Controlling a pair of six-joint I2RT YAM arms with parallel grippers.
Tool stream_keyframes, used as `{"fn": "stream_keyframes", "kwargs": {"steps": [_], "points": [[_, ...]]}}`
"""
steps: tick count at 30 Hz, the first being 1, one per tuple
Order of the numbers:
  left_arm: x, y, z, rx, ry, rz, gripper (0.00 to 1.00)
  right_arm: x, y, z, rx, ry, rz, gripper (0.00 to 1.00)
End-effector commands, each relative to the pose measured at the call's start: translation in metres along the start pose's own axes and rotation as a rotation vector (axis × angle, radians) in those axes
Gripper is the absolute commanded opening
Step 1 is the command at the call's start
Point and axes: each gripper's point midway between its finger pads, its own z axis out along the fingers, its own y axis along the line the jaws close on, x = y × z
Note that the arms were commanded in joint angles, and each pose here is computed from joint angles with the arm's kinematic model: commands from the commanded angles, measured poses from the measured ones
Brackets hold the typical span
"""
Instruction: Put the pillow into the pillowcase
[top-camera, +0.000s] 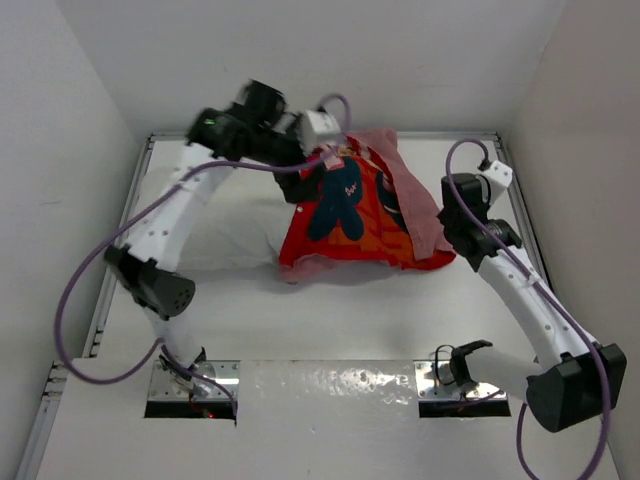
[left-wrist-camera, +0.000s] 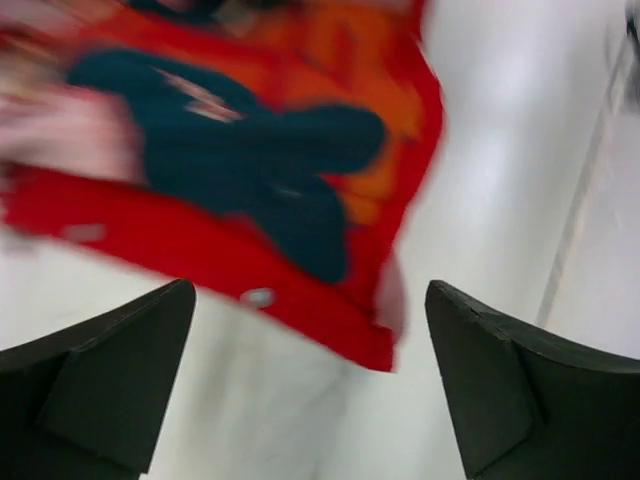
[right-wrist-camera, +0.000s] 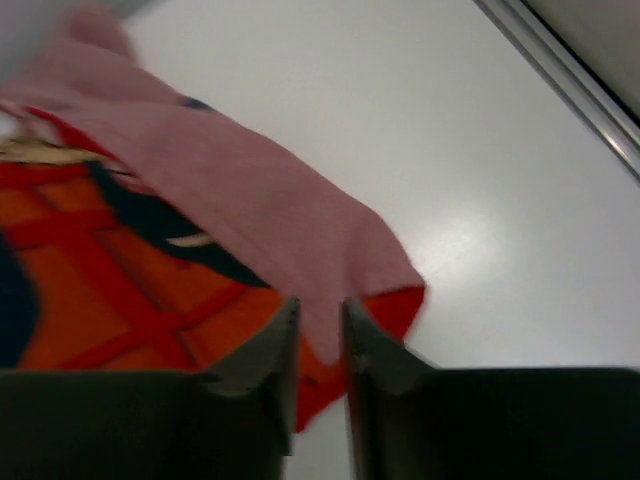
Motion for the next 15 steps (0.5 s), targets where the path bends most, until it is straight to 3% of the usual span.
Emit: {"fn": "stream_keyframes", "kwargs": {"steps": [1, 3, 4, 5, 6, 7, 8, 9, 10, 11, 12, 15], "points": [[-0.056, 0.011, -0.100, -0.126, -0.343, 0.016, 0.95, -0.045, 0.077, -0.031, -0.247, -0.156, -0.206, 0.15], [-0.040, 0.064, -0.135, -0.260, -0.428, -0.138, 0.62, -0.061, 0.123, -0.050, -0.368, -0.155, -0.225, 0.13], [-0.027, 0.083, -0.143, -0.288, -0.441, -0.211, 0.32, -0.051, 0.142, -0.056, -0.412, -0.112, -0.278, 0.21], [-0.003, 0.108, -0.142, -0.287, -0.436, -0.314, 0.23, -0.052, 0.180, -0.058, -0.476, -0.079, -0.304, 0.25], [0.039, 0.142, -0.165, -0.360, -0.438, -0.470, 0.22, -0.048, 0.200, -0.060, -0.503, -0.058, -0.338, 0.28], [0.069, 0.157, -0.163, -0.371, -0.416, -0.562, 0.28, -0.055, 0.231, -0.087, -0.575, -0.073, -0.373, 0.35], [0.118, 0.181, -0.175, -0.443, -0.381, -0.691, 0.39, -0.024, 0.256, -0.074, -0.574, -0.021, -0.448, 0.41], [0.145, 0.190, -0.178, -0.473, -0.352, -0.749, 0.52, -0.007, 0.279, -0.090, -0.622, -0.008, -0.495, 0.46], [0.168, 0.196, -0.180, -0.500, -0.317, -0.797, 0.71, -0.015, 0.300, -0.105, -0.659, -0.022, -0.500, 0.51], [0.208, 0.205, -0.184, -0.532, -0.265, -0.882, 0.78, 0.017, 0.318, -0.092, -0.656, 0.022, -0.554, 0.56], [0.229, 0.209, -0.184, -0.542, -0.238, -0.915, 0.84, 0.016, 0.341, -0.111, -0.715, 0.013, -0.550, 0.58], [0.280, 0.218, -0.180, -0.545, -0.196, -1.002, 1.00, 0.054, 0.372, -0.096, -0.707, 0.051, -0.581, 0.59]]}}
